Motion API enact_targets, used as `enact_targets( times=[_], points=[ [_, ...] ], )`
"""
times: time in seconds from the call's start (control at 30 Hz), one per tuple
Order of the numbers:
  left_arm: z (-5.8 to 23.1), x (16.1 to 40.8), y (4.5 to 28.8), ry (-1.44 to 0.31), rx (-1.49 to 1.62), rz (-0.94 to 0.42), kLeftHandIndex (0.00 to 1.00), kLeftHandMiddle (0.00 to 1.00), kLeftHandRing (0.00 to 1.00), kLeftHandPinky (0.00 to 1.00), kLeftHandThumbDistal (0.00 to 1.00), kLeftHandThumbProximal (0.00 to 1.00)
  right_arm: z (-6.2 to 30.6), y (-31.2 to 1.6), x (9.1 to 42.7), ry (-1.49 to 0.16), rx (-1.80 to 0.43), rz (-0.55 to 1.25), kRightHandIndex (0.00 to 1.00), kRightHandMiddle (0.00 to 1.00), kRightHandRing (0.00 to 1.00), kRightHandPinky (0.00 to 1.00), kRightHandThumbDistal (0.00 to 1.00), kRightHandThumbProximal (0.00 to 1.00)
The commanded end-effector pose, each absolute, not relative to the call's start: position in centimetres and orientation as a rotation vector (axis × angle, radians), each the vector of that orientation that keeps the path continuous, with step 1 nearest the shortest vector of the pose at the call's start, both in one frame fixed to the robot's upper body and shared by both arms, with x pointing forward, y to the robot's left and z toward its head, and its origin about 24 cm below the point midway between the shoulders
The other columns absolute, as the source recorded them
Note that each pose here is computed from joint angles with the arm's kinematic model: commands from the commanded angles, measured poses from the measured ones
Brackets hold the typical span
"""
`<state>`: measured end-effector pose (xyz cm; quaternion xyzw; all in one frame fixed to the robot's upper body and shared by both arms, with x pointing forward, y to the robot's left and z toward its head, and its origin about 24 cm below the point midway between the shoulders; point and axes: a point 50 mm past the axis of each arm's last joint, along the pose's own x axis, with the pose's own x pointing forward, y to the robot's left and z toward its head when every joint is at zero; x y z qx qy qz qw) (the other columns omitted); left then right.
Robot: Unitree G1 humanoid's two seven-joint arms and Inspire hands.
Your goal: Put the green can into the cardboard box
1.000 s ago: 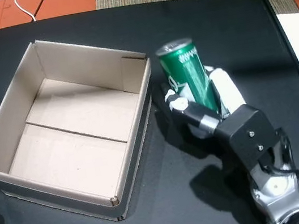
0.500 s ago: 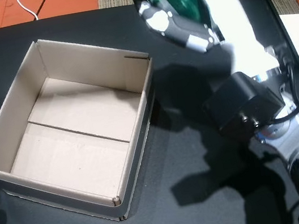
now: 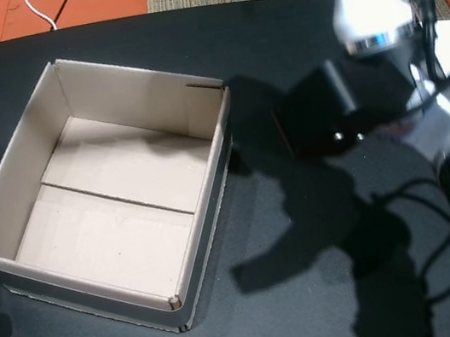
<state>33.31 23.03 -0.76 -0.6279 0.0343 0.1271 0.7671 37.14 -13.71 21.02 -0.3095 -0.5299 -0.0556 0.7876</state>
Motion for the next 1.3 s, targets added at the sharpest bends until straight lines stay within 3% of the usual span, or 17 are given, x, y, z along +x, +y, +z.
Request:
enact_targets(
  times=[0.0,0.17,0.3,0.4,0.43,0.57,0.67,0.8,0.83,0.9,0.93,1.0,1.13,1.27],
  points=[
    [-3.6,31.4,22.0,0.21,-1.373,0.366,0.53,0.54,0.65,0.82,0.0,0.63,22.5,-13.8,37.2,-1.189,-0.651,-0.159,0.0,0.0,0.0,0.11,0.18,0.44],
    [-3.6,31.4,21.9,0.204,-1.387,0.365,0.55,0.55,0.66,0.81,0.0,0.59,23.5,-12.7,37.3,-1.207,-0.62,-0.116,0.0,0.0,0.0,0.14,0.22,0.45],
    [-3.6,31.4,21.8,0.196,-1.39,0.357,0.55,0.55,0.68,0.83,0.0,0.57,23.9,-10.9,37.5,-1.176,-0.594,-0.035,0.0,0.0,0.0,0.16,0.18,0.48],
    [-3.6,31.5,21.9,0.201,-1.384,0.362,0.54,0.56,0.67,0.83,0.0,0.62,24.0,-8.6,37.5,-1.145,-0.561,0.097,0.0,0.0,0.01,0.17,0.23,0.32],
    [-3.6,31.5,21.9,0.202,-1.385,0.364,0.54,0.55,0.67,0.82,0.0,0.63,24.0,-8.1,37.5,-1.134,-0.554,0.13,0.0,0.0,0.01,0.17,0.22,0.3],
    [-3.7,31.3,22.0,0.201,-1.391,0.36,0.52,0.55,0.66,0.83,0.0,0.61,23.8,-5.8,37.6,-1.077,-0.558,0.236,0.0,0.0,0.0,0.19,0.24,0.37],
    [-3.7,31.3,22.0,0.2,-1.402,0.361,0.53,0.55,0.67,0.83,0.0,0.61,23.7,-4.7,37.5,-1.057,-0.552,0.295,0.0,0.0,0.0,0.18,0.27,0.34],
    [-3.7,31.3,21.9,0.201,-1.421,0.369,0.53,0.56,0.67,0.78,0.0,0.56,23.0,-2.2,37.3,-0.981,-0.576,0.453,0.0,0.0,0.0,0.19,0.28,0.38],
    [-3.7,31.3,21.9,0.203,-1.42,0.372,0.52,0.55,0.66,0.78,0.0,0.55,22.8,-1.6,37.2,-0.964,-0.601,0.501,0.0,0.0,0.0,0.14,0.22,0.36],
    [-3.8,31.3,21.9,0.2,-1.416,0.367,0.53,0.55,0.66,0.81,0.0,0.55,22.4,-0.7,37.0,-0.943,-0.634,0.568,0.0,0.0,0.0,0.12,0.23,0.31],
    [-3.8,31.2,21.9,0.198,-1.413,0.364,0.53,0.55,0.66,0.81,0.0,0.54,22.2,-0.4,36.9,-0.931,-0.648,0.597,0.0,0.0,0.0,0.11,0.23,0.34],
    [-3.8,31.2,22.0,0.198,-1.408,0.357,0.52,0.54,0.65,0.81,0.0,0.54,21.7,0.3,36.9,-0.897,-0.691,0.64,0.0,0.0,0.01,0.12,0.21,0.4],
    [-3.9,31.1,22.0,0.197,-1.407,0.349,0.5,0.53,0.64,0.77,0.0,0.54,21.2,0.7,36.9,-0.864,-0.744,0.682,0.0,0.02,0.03,0.13,0.19,0.4],
    [-3.9,31.1,21.8,0.196,-1.408,0.357,0.5,0.53,0.64,0.78,0.0,0.52,20.2,0.8,37.2,-0.811,-0.847,0.712,0.01,0.03,0.04,0.13,0.25,0.42]
  ],
)
